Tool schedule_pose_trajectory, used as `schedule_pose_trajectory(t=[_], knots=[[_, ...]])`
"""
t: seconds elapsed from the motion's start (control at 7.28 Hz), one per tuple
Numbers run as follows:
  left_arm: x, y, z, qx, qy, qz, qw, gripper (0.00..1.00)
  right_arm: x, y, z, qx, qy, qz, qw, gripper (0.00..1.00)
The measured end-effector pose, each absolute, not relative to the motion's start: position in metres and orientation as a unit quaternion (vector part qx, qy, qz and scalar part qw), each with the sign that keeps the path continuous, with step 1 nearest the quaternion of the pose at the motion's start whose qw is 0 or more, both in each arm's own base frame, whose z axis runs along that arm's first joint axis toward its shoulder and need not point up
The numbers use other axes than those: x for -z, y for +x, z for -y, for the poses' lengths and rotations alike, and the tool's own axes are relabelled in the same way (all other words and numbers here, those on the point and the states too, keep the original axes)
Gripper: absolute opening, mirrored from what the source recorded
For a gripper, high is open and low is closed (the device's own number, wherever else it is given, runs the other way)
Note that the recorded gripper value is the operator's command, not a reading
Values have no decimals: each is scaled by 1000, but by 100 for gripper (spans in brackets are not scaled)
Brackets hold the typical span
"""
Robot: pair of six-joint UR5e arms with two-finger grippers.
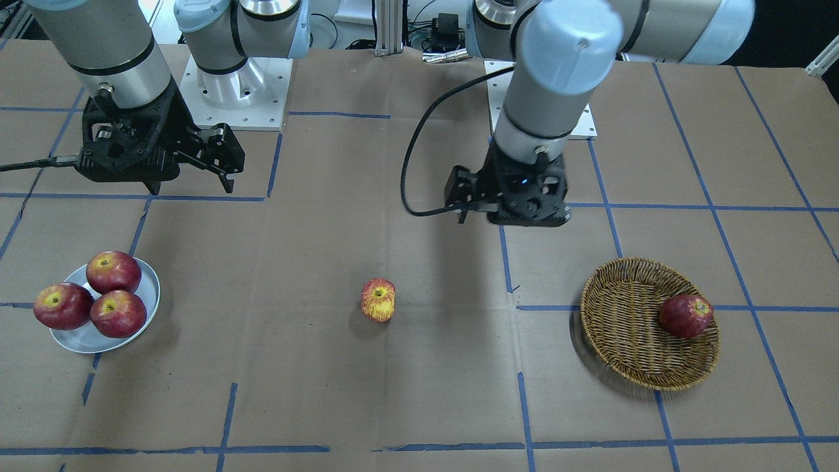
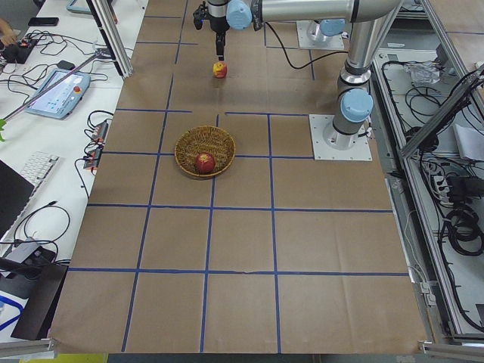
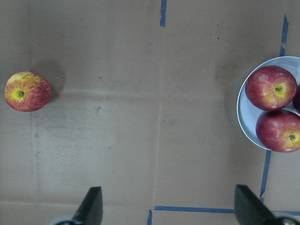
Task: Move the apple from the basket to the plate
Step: 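Move the right gripper over the yellow-red apple while the left arm withdraws toward the basket, then lower the right gripper and close it on the yellow-red apple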
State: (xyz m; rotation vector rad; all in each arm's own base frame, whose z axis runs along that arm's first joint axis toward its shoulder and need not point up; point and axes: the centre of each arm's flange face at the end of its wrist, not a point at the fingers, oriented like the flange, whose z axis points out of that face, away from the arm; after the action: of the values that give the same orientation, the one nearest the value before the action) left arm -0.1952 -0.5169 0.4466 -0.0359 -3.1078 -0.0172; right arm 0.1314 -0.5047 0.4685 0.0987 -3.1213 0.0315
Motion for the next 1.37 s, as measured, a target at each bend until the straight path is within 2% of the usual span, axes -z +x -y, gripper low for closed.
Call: schedule_pose_trajectory(t=[0.27,0.41,0.69,1.1,1.37], knots=[[-519,-151,462,-18,-16,1000,14,99,-470,134,504,-13,24,1000,12,100],[-531,-145,440,-16,-22,1000,13,99,-469,143,507,-15,6,1000,9,100],[-531,-142,429,-8,-25,1000,12,99,-446,198,517,-28,-15,999,4,100],[-519,-142,438,-16,-26,999,15,99,-355,319,537,-57,-25,998,-1,100],[-512,-142,435,-21,-26,999,15,99,-293,363,537,-58,-15,998,2,100]])
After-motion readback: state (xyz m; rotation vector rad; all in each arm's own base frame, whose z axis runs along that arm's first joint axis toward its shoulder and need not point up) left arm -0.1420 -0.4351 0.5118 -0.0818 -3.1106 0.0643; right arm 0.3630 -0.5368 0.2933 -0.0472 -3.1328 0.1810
